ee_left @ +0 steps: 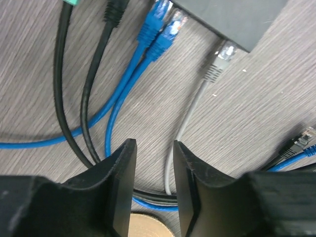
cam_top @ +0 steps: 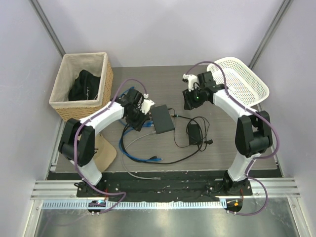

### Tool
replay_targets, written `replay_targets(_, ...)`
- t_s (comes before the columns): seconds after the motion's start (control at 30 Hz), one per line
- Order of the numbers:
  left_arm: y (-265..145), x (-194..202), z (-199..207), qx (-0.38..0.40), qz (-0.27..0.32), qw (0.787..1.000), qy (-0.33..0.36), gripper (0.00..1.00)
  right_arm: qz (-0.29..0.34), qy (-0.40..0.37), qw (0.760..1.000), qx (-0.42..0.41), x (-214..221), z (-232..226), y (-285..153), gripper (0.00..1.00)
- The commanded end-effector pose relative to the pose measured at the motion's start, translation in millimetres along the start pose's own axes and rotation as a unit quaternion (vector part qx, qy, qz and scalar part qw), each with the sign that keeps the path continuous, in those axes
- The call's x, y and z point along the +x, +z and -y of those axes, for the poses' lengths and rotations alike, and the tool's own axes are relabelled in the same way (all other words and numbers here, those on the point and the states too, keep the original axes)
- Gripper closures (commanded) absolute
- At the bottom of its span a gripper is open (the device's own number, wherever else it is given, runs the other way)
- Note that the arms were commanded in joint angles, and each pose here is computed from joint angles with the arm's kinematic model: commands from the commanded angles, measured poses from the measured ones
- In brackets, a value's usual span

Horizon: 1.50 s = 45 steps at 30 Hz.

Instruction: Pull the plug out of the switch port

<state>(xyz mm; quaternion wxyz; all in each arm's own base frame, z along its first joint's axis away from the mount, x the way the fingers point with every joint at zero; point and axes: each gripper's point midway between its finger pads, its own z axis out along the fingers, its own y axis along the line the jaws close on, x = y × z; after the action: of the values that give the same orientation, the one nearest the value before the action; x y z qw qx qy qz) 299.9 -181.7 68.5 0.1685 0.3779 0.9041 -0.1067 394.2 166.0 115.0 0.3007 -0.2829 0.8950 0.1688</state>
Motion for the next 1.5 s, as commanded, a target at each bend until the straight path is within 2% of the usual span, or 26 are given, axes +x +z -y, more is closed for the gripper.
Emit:
replay_targets(0.0,-13.3,-24.9,-15.2,-0.014,0.049,0.998,-0.023,0.58,0.055,0.047,0.997,-0.039,-45.9,-15.8,16.1,0.56)
replay_targets(0.2,-21.2,-45.0,-19.6,-0.003,0.068,0.994,-0.085,0.58,0.047,0.083,0.991,-0.095,-57.7,-35.9,34.1,0.6)
replay_targets(0.3,-21.0,-48.8,-28.5,-0.009,0.065,0.993,-0.101,0.6,0.026,0.082,0.991,-0.102,-41.3,-44.2,38.7,0.64)
replay_targets(0.33,-18.2,-48.3,-29.5,-0.007,0.06,0.992,-0.106,0.6,0.01,0.088,0.992,-0.086,-23.9,-45.6,40.8,0.65)
replay_targets(0.43,-21.5,-53.3,-36.2,-0.003,0.066,0.99,-0.121,0.61,-0.015,0.099,0.992,-0.078,9.5,-48.6,44.1,0.75)
replay_targets(0.57,-27.2,-57.4,-41.2,0.001,0.085,0.986,-0.14,0.61,-0.016,0.073,0.995,-0.063,11.2,-45.8,38.9,0.89)
replay_targets(0.67,-23.5,-53.7,-38.9,0.006,0.087,0.985,-0.148,0.61,-0.028,0.044,0.996,-0.078,16.7,-55.5,43.4,0.92)
replay_targets(0.77,-17.5,-46.4,-34.8,0.015,0.076,0.985,-0.152,0.61,-0.066,0.017,0.993,-0.097,41.5,-70.8,58.1,0.94)
replay_targets(0.9,-12.5,-38.4,-32.1,0.021,0.062,0.985,-0.157,0.62,-0.124,-0.052,0.98,-0.149,70.7,-112.0,76.1,0.96)
replay_targets(0.97,-14.4,-37.7,-31.9,0.016,0.071,0.985,-0.154,0.62,-0.132,-0.079,0.974,-0.168,65.8,-126.5,75.5,0.99)
replay_targets(1.1,-16.2,-33.0,-34.7,0.001,0.076,0.985,-0.153,0.62,-0.141,-0.082,0.974,-0.157,57.3,-127.3,82.7,0.99)
replay_targets(1.2,-15.5,-29.8,-32.4,0.005,0.073,0.986,-0.15,0.62,-0.121,-0.073,0.98,-0.141,41.0,-115.0,76.2,0.99)
replay_targets(1.3,-18.0,-37.3,-30.8,0.014,0.084,0.986,-0.145,0.62,-0.075,-0.053,0.98,-0.174,5.1,-110.2,47.6,0.98)
replay_targets(1.4,-16.2,-48.0,-22.0,0.043,0.095,0.984,-0.144,0.63,-0.013,0.0,0.974,-0.224,-34.1,-98.9,19.3,0.86)
replay_targets(1.43,-16.2,-53.8,-13.4,0.059,0.097,0.984,-0.136,0.63,0.006,0.005,0.975,-0.22,-48.7,-92.8,16.2,0.74)
replay_targets(1.47,-12.4,-56.3,-9.9,0.065,0.095,0.985,-0.132,0.64,0.004,0.018,0.977,-0.214,-49.5,-81.4,22.6,0.69)
